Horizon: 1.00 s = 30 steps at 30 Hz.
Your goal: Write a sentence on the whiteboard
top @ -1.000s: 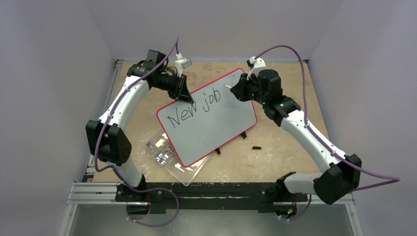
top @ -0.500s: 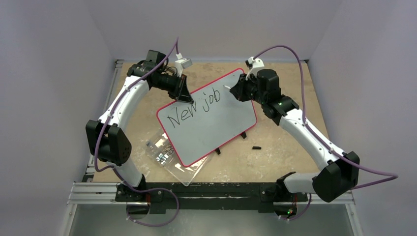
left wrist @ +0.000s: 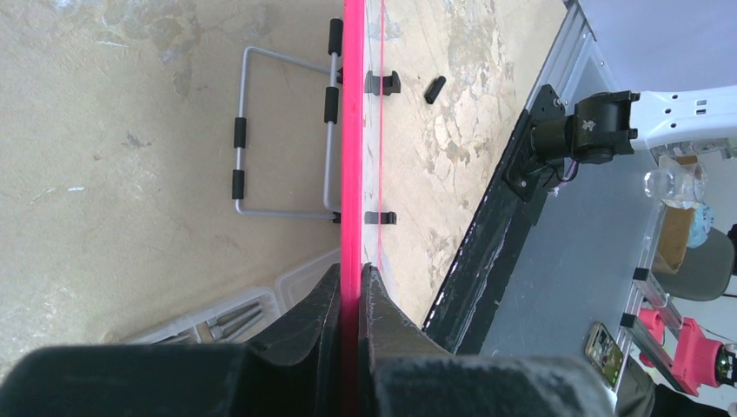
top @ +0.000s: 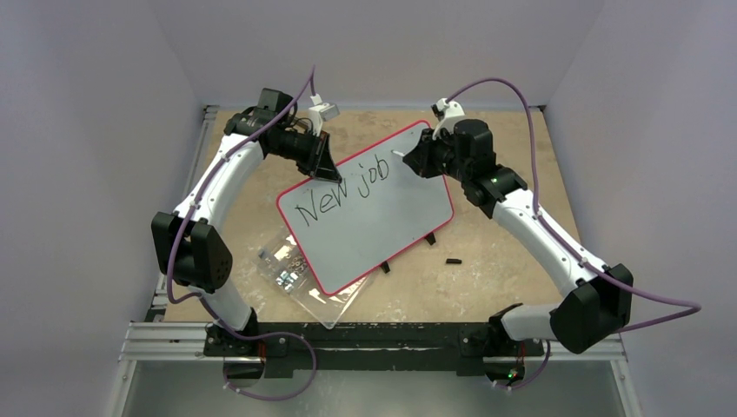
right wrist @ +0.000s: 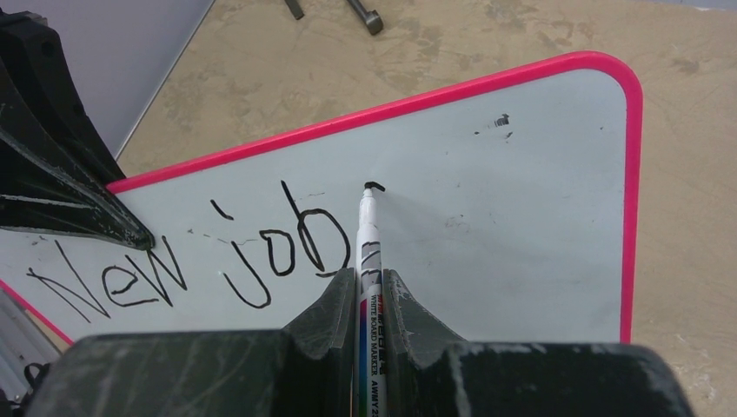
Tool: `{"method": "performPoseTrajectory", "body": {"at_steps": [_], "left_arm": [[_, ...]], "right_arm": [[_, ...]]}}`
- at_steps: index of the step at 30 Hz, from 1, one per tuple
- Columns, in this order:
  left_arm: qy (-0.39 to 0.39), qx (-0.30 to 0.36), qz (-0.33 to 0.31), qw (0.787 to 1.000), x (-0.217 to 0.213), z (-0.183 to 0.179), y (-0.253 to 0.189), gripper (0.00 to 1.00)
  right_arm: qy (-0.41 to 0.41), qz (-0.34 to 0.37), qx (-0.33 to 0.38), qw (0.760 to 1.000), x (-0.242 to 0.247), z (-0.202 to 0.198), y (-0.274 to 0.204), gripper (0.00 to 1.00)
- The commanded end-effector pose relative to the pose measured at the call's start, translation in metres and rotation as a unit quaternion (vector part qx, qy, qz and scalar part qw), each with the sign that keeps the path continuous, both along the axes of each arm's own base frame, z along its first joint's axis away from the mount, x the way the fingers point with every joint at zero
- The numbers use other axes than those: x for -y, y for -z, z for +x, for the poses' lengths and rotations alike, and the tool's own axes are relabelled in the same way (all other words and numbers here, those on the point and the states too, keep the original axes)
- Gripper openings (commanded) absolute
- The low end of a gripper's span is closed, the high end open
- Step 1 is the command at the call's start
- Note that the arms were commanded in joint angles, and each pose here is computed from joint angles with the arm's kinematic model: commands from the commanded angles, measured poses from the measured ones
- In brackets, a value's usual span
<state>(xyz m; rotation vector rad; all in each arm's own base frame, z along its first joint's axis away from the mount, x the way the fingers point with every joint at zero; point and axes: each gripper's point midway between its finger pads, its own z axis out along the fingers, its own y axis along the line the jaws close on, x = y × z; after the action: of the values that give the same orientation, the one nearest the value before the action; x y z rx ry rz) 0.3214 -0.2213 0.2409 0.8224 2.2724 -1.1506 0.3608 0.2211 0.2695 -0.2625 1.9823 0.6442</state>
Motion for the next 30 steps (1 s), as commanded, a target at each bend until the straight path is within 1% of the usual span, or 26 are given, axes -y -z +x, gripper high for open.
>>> {"method": "performPoseTrajectory", "body": {"at_steps": [1,15,30], "left_arm": [[0.007,0.065,-0.01,0.998,0.0,0.001,-0.027,0.0],[0.007,0.065,-0.01,0.998,0.0,0.001,-0.027,0.0],[0.008,0.067,-0.011,0.998,0.0,0.0,-0.028,0.0]], "right_arm": [[-0.02,0.02,0.015,0.999,-0.01,0.002,-0.017,0.0],[-0.035,0.015,-0.008,0.999,-0.01,-0.009,0.005,0.0],[-0.019,0.003,-0.016,1.0,-0.002,-0.013,0.015,0.0]]}}
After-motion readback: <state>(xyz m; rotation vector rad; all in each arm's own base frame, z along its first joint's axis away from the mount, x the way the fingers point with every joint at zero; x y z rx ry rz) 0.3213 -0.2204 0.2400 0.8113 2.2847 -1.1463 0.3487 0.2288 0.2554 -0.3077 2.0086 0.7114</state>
